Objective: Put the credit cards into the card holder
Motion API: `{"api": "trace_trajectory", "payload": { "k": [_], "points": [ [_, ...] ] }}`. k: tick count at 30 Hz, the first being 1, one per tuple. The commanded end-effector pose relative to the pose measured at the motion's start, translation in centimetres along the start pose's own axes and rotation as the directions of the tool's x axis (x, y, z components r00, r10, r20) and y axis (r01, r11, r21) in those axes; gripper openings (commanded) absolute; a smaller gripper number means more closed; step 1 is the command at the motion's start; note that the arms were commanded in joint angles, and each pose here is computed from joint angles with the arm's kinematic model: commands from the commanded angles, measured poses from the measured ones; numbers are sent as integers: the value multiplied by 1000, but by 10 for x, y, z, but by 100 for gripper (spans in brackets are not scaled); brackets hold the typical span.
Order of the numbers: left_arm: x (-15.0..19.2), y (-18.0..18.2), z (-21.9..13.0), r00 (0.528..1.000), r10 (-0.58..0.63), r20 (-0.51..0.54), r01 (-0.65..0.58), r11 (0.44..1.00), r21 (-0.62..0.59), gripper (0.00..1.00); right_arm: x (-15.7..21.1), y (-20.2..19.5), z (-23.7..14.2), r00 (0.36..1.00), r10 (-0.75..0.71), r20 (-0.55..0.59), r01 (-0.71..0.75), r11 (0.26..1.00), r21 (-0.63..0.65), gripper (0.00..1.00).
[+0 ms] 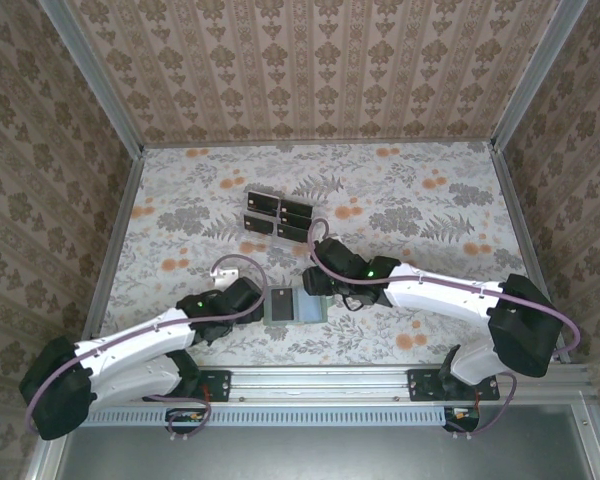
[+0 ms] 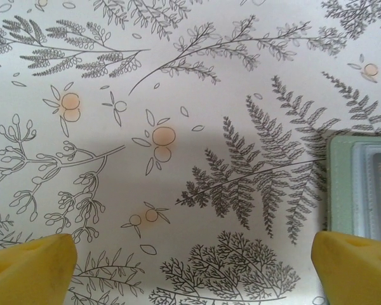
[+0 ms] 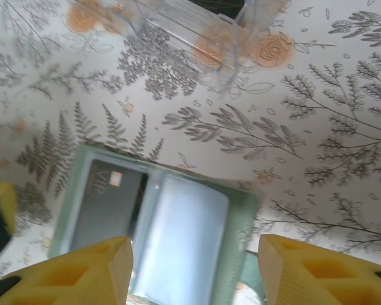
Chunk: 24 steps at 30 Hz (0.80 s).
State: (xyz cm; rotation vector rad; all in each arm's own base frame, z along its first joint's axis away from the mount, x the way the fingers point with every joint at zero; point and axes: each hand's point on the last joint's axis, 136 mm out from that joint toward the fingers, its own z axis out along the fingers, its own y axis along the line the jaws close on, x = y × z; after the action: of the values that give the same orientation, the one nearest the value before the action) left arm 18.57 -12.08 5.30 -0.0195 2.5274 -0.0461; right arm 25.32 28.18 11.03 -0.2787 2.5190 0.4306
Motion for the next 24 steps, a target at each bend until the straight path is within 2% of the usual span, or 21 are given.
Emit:
{"api": "trace_trajectory", "payload": {
  "k": [1,12,24],
  "points": [
    [-8,-3,-7,999,30,9,-30,1000,-1,100,5,-6,0,994,-101,-52,103,994,37,57],
    [-9,-21,-3,999,52,8,-52,998,21,100,21,12,37,978,-124,-169,126,992,-4,56],
    [-5,-20,-1,999,42,6,-43,999,23,100,38,18,61,966,-127,-223,126,992,-21,52]
  ]
}}
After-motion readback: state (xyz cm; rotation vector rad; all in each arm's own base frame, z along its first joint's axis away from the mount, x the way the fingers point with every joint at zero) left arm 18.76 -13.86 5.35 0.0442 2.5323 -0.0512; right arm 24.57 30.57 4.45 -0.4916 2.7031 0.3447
